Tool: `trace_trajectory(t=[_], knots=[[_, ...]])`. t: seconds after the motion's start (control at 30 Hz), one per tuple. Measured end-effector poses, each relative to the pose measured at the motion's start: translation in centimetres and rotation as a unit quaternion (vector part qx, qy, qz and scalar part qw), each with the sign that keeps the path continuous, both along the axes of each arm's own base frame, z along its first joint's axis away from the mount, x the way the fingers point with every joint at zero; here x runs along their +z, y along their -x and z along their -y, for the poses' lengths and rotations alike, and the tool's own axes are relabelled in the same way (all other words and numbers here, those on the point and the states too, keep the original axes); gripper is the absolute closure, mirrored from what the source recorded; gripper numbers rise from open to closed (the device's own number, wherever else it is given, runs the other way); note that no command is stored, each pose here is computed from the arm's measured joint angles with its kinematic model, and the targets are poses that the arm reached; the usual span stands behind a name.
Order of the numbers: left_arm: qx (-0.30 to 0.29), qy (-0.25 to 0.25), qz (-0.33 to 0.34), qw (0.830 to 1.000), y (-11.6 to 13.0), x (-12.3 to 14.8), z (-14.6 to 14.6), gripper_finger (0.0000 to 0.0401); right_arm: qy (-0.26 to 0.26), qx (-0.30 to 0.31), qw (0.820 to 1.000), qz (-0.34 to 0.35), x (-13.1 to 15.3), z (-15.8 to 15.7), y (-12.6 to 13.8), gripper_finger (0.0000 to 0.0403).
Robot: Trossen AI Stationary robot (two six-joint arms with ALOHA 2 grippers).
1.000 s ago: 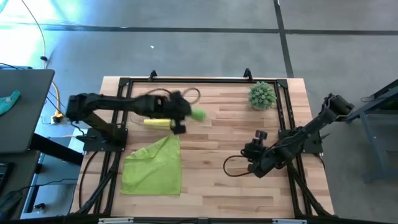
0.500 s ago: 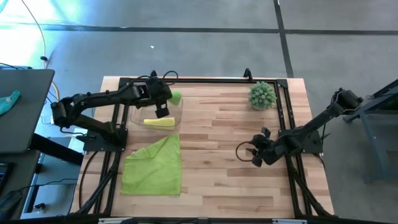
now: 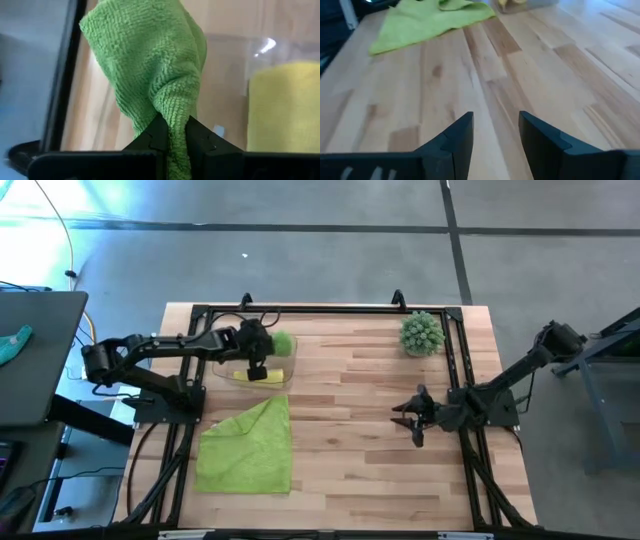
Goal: Roll microfiber towels into tight, uniform cylinder then place into a basket
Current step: Put the right green towel into the transparent bin
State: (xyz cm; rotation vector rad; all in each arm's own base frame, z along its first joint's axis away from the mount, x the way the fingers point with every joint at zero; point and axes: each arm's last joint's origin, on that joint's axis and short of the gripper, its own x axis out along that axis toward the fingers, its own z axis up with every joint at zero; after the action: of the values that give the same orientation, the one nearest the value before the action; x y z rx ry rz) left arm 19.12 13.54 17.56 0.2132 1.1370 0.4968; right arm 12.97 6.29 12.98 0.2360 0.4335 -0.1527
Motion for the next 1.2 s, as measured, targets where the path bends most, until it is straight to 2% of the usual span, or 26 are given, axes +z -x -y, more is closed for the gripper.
trace_trajectory(t=[0.17,0.27,0.33,0.63,0.9,1.2], knots=[[-0.013,0.008,-0.006,1.000,0.6,-0.7,-0.2,0.0382,-0.025,-0.054,0.998,-0.018,-1.3,0.8,0.5,0.0254],[-0.027,0.002,-0.016,1.000,0.8,-0.7,-0.5,0.0382,-0.079,-0.085,0.993,-0.011,-1.3,0.9,0.5,0.0254],[-0.043,0.004,-0.019,0.999,1.0,-0.7,-0.7,0.0382,-0.093,-0.093,0.991,-0.009,-1.3,0.9,0.5,0.0254],[-0.133,0.032,-0.006,0.991,0.9,-0.8,-0.5,0.0382,-0.119,-0.052,0.991,-0.034,-1.5,0.6,0.5,0.0254],[-0.136,0.041,-0.016,0.990,1.1,-0.9,-0.3,0.0382,-0.143,-0.011,0.988,-0.056,-1.6,0.3,0.6,0.0254],[-0.117,0.067,-0.004,0.991,1.1,-1.0,-0.2,0.0382,-0.145,-0.007,0.988,-0.058,-1.6,0.3,0.6,0.0254]])
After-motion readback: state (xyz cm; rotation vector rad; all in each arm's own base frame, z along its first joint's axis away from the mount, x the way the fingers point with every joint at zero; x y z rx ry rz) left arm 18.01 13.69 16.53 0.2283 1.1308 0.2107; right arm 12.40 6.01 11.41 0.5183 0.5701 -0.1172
